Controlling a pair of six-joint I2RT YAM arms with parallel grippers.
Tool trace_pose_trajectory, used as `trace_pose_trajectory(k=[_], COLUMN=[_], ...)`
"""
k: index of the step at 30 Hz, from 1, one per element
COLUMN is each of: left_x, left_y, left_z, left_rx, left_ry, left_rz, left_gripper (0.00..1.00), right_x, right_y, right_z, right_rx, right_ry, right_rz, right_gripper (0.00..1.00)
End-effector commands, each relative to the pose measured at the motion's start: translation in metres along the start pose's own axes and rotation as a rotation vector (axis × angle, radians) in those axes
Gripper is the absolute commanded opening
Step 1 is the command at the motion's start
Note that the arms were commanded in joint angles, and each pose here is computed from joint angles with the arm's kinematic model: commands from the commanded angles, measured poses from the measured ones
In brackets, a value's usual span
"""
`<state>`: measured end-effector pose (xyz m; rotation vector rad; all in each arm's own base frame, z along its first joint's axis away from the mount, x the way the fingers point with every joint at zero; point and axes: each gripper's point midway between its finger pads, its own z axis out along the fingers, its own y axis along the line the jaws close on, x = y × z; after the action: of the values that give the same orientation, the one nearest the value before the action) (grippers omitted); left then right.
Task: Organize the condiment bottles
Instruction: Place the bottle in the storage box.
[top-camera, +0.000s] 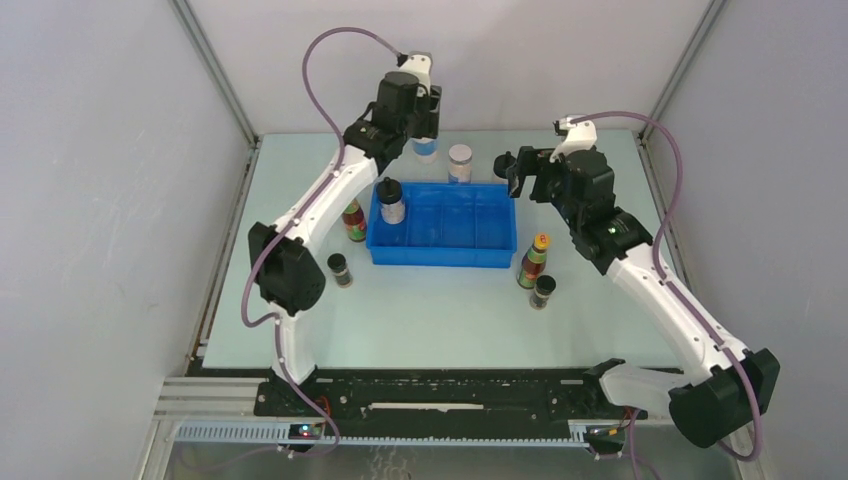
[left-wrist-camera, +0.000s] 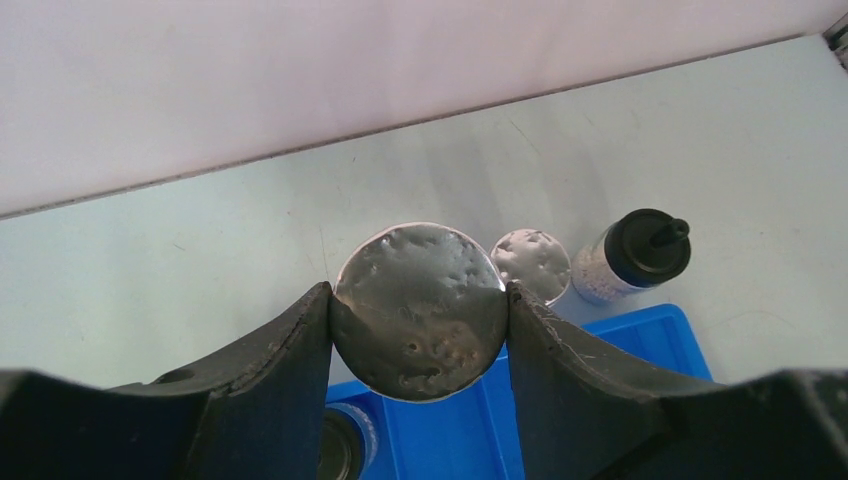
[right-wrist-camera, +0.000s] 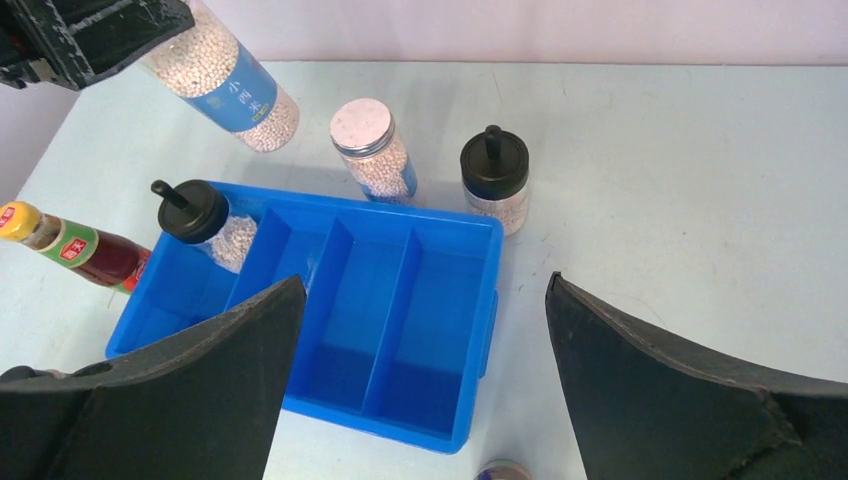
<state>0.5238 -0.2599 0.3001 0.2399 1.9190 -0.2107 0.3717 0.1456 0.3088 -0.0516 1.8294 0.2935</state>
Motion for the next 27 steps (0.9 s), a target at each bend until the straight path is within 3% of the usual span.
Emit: trace_pose_trajectory(k=[1,13,27], left_x=[-0.068,-0.031,0.007], left_y=[0.000,-0.016,-0.028], left_z=[-0.054,-0.077,-0.077], left_rx=[0.003,0.030,0.045], left_ry=[-0.176,-0.128,-0.095], left_rz=[-0.024,-0.042,-0.046], left_gripper=[0.00,0.00,0.00], right_x=[-0.009,-0.008,0.002], right_y=[0.001,-0.001,-0.002], right_z=[-0.018,-0.045,-0.046], right_rx=[0.005,0.009,0.014], right_ry=[-0.040,-0.063,-0.047], right_rz=[0.035,0.053,0.047], right_gripper=[1.00,1.00,1.00])
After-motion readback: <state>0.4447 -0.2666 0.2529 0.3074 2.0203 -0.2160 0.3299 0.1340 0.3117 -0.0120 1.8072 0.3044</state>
